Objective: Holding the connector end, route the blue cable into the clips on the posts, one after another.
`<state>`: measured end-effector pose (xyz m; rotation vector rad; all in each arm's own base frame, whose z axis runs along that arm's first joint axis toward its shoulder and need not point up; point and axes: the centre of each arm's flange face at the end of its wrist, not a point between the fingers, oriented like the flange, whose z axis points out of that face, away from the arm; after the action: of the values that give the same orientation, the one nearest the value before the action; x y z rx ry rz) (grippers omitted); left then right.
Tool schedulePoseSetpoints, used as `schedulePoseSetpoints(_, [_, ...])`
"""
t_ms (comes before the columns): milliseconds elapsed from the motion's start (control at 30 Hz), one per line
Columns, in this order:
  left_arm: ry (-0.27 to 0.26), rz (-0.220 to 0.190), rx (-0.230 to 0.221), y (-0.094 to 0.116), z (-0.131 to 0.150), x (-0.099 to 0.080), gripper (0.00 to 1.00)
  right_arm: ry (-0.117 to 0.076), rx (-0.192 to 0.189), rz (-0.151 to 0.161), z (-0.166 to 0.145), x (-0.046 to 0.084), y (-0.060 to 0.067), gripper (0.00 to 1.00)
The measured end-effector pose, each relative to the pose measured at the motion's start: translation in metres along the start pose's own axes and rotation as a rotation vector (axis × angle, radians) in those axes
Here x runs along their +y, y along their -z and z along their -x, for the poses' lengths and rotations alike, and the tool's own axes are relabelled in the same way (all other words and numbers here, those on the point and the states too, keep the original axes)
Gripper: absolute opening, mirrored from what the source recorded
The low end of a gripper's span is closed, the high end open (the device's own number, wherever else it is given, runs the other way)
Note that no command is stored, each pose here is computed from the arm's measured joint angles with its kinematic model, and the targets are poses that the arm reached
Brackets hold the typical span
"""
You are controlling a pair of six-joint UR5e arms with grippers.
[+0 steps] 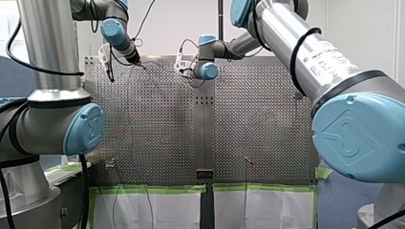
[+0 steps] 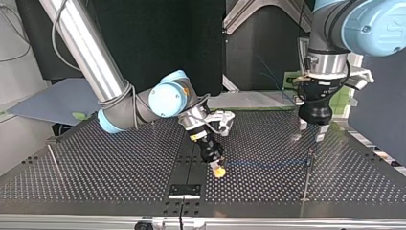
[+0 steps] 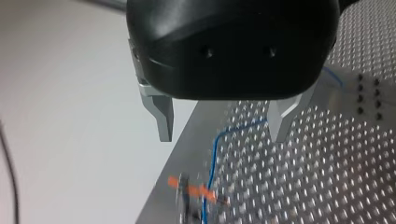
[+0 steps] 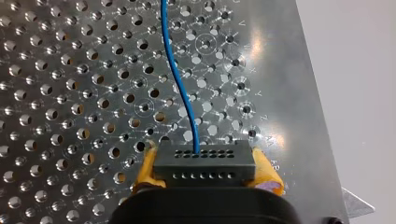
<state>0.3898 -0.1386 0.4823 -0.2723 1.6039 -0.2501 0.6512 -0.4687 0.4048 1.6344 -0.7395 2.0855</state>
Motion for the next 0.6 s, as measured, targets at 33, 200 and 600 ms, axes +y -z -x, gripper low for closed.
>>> schedulePoseSetpoints(33, [-0.009, -0.015, -0.003, 0.000, 0.000, -0.003, 1.00, 0.003, 0.000, 0.001, -0.001, 0.000, 0.000, 0.00])
schedulePoseSetpoints(200, [-0.060, -0.101, -0.019, -0.001, -0.002, -0.019, 1.00, 0.014, 0.005, 0.001, -0.006, -0.002, 0.001, 0.00])
schedulePoseSetpoints(600, [-0.177, -0.177, -0.009, -0.013, -0.003, -0.044, 1.00, 0.017, 0.010, -0.006, -0.009, -0.007, 0.002, 0.00])
